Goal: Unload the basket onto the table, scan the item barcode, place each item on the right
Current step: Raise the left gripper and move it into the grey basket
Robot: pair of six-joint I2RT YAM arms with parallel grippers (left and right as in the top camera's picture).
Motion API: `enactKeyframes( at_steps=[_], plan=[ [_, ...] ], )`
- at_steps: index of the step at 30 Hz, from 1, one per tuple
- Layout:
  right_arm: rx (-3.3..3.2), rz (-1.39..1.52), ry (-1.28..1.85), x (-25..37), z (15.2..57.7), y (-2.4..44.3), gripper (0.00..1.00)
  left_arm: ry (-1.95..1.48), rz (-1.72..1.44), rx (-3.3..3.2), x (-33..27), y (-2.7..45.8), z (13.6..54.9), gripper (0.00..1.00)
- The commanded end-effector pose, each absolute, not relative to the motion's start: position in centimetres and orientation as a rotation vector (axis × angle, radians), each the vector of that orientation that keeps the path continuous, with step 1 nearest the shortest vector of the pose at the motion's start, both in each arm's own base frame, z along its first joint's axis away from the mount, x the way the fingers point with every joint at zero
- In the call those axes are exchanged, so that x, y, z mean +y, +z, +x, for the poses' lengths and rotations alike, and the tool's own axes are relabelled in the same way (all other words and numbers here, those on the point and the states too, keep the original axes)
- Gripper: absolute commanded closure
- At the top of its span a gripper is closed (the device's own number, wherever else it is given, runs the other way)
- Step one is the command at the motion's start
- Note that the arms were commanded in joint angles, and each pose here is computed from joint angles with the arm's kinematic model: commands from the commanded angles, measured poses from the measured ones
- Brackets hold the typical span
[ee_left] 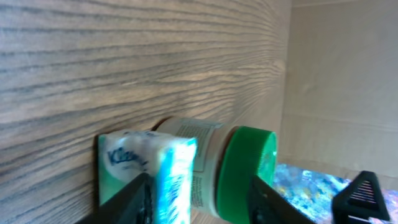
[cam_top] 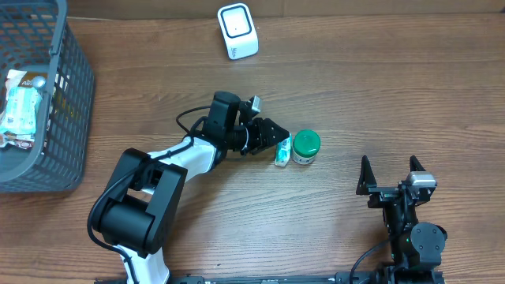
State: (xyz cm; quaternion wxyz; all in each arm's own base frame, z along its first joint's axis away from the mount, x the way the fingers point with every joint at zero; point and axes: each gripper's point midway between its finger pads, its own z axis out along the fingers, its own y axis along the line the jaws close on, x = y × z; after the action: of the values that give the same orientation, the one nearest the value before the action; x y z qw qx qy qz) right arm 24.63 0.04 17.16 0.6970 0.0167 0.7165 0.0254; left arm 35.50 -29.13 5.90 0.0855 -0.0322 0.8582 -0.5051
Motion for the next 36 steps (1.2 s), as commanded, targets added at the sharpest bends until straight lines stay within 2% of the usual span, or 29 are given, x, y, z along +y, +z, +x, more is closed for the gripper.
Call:
enactKeyframes(
  at_steps=[1,7,14,20,24,28,30,35,36],
  plan=[
    [1.594,0.051,0.05,-0.2,24.6,17.0,0.0,-1.555,-0.038,2.527,-28.9,6.9,35.4,0.45],
    [1.594,0.051,0.049,-0.2,24.6,17.0,0.0,-1.534,-0.014,2.46,-27.7,8.6,36.6,0.36],
    [1.594,0.051,0.049,-0.2,24.6,17.0,0.0,-1.468,0.079,2.282,-25.0,14.6,38.7,0.13],
    [1.594,0.051,0.049,-0.2,24.6,17.0,0.0,-1.316,0.044,2.266,-21.2,19.7,40.9,0.13],
    [1.594,0.051,0.049,-0.2,24.6,17.0,0.0,-1.082,0.054,2.33,-18.4,23.6,42.2,0.11],
    [1.594,0.051,0.05,-0.2,24.6,17.0,0.0,-0.662,0.01,2.377,-13.8,28.6,43.1,0.07],
    [1.594,0.051,0.05,-0.2,24.6,17.0,0.0,-0.446,-0.012,2.344,-11.1,31.9,43.3,0.0],
    [1.594,0.051,0.05,-0.2,24.6,17.0,0.0,-0.032,-0.063,2.156,-4.3,40.3,43.3,0.0],
    [1.594,0.051,0.05,-0.2,24.6,17.0,0.0,0.032,-0.095,2.081,-2.1,43.2,43.1,0.0]
  ],
)
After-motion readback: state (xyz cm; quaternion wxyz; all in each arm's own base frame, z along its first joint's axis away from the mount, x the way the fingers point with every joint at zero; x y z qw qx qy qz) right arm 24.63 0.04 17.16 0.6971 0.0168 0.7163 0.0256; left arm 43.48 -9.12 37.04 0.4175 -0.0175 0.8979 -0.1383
